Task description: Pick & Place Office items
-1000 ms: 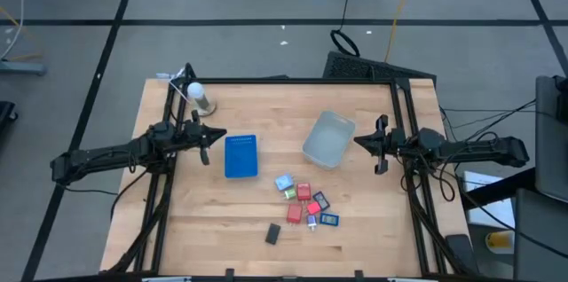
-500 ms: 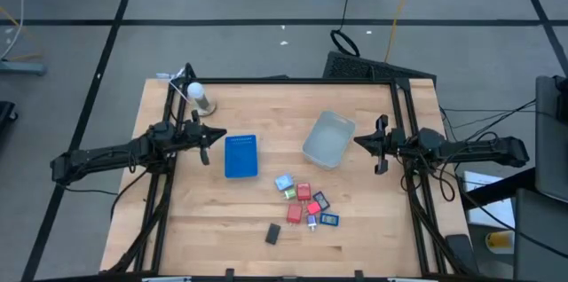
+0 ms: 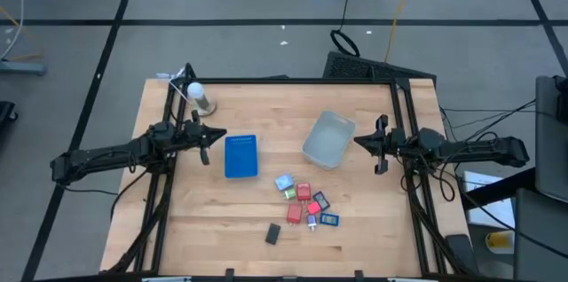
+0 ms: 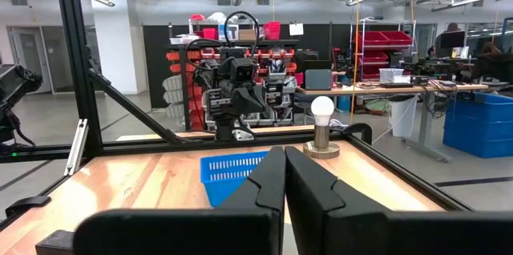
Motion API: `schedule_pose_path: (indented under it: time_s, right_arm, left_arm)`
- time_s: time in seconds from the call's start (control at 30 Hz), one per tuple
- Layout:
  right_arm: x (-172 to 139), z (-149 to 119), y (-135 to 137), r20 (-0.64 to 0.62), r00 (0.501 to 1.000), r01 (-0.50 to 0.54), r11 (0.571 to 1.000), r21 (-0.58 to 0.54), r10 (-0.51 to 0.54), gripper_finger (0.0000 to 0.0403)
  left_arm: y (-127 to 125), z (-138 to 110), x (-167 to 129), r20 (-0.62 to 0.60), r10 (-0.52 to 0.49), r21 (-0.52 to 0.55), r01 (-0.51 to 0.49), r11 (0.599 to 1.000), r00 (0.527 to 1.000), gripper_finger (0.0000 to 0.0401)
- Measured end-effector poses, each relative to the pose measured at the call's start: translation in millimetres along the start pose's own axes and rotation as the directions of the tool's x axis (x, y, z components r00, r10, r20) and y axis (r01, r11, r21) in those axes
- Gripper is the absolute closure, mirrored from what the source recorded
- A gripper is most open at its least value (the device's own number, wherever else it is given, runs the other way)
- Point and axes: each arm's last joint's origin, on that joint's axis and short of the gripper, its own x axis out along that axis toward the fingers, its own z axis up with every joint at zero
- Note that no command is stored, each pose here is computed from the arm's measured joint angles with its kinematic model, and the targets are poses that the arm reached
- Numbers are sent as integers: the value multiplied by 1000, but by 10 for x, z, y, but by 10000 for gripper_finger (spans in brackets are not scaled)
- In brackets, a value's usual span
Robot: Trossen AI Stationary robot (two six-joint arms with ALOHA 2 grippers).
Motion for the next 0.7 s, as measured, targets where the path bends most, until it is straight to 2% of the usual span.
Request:
schedule_pose_path:
  time_s: [0.5, 0.7]
  right_arm:
    - [0, 2, 0, 1, 1000, 0, 1000, 0, 0, 399]
    - [0, 14, 0, 15, 1000, -1, 999, 41, 0, 399]
  left_arm:
    - [1, 20, 0, 21, 1, -2, -1, 1000, 1000, 375]
    - [4, 90, -4, 92, 3, -87, 5, 996, 996, 375]
